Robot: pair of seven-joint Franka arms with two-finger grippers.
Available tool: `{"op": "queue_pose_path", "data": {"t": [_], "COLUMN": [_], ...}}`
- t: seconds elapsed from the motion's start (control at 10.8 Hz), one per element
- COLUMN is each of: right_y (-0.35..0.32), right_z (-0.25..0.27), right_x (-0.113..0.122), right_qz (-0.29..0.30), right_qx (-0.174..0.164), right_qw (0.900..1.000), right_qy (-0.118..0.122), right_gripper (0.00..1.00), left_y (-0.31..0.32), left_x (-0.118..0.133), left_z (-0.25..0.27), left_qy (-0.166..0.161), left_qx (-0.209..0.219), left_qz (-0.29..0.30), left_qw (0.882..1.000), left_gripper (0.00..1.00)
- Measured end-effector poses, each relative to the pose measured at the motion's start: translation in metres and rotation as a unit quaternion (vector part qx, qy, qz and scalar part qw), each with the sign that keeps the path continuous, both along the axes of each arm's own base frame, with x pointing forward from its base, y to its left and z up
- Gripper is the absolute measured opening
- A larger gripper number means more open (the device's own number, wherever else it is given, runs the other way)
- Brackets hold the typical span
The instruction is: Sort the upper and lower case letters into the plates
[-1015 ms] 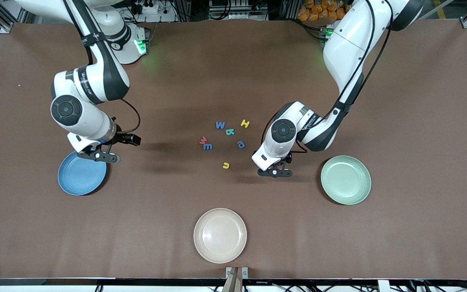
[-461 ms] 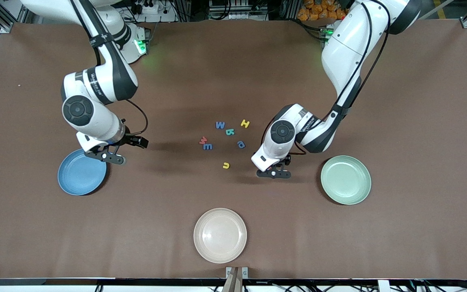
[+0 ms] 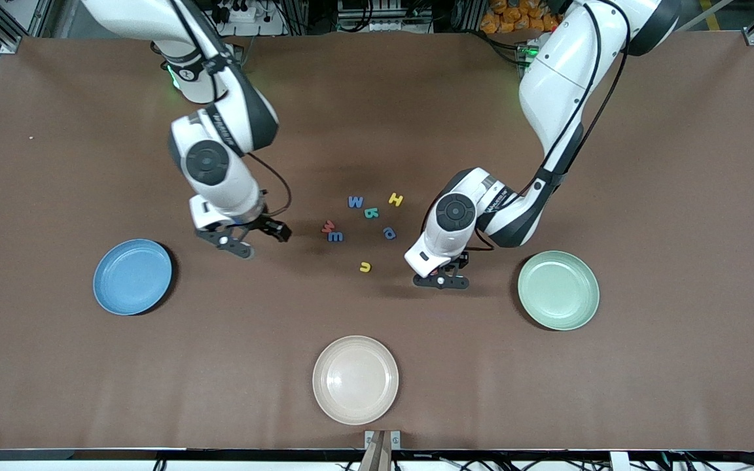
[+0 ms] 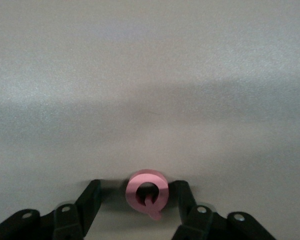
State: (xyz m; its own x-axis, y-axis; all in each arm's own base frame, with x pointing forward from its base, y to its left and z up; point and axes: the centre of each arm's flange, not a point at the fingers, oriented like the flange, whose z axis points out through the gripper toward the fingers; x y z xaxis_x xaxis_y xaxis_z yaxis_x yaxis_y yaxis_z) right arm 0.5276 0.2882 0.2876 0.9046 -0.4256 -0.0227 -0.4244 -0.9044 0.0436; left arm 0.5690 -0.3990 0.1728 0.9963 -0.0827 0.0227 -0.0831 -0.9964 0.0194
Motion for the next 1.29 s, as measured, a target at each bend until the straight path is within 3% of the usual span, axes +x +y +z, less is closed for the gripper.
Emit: {"op": "queue_pose_path", "data": {"t": [0.18, 0.37, 0.83, 1.01, 1.29], "right_y": [0.027, 0.052, 0.088, 0.099, 0.097], "right_z": [-0.023, -0.038, -0.106, -0.116, -0.117], "right_x": [-0.012, -0.023, -0.052, -0.064, -0.062], "right_qz": [0.010, 0.004, 0.032, 0.034, 0.031], "right_qx": [0.002, 0.009, 0.011, 0.007, 0.005], "right_qw": [1.000, 1.000, 0.999, 0.999, 0.999], "right_qy": [-0.003, -0.013, -0.011, -0.005, -0.005], "right_gripper": [1.00, 1.00, 1.00, 1.00, 1.00], "left_y": [-0.003, -0.008, -0.008, 0.007, 0.077], "left_x": [0.001, 0.003, 0.008, 0.026, 0.071], "left_z": [0.003, 0.007, 0.012, 0.027, 0.071], "left_qy": [-0.004, -0.009, -0.016, -0.028, -0.039], "left_qx": [-0.003, -0.007, -0.010, -0.014, 0.001], "left_qz": [-0.001, -0.003, 0.000, 0.014, 0.005], "left_qw": [1.000, 1.000, 1.000, 0.999, 0.999], "left_gripper": [0.60, 0.37, 0.37, 0.37, 0.37]}}
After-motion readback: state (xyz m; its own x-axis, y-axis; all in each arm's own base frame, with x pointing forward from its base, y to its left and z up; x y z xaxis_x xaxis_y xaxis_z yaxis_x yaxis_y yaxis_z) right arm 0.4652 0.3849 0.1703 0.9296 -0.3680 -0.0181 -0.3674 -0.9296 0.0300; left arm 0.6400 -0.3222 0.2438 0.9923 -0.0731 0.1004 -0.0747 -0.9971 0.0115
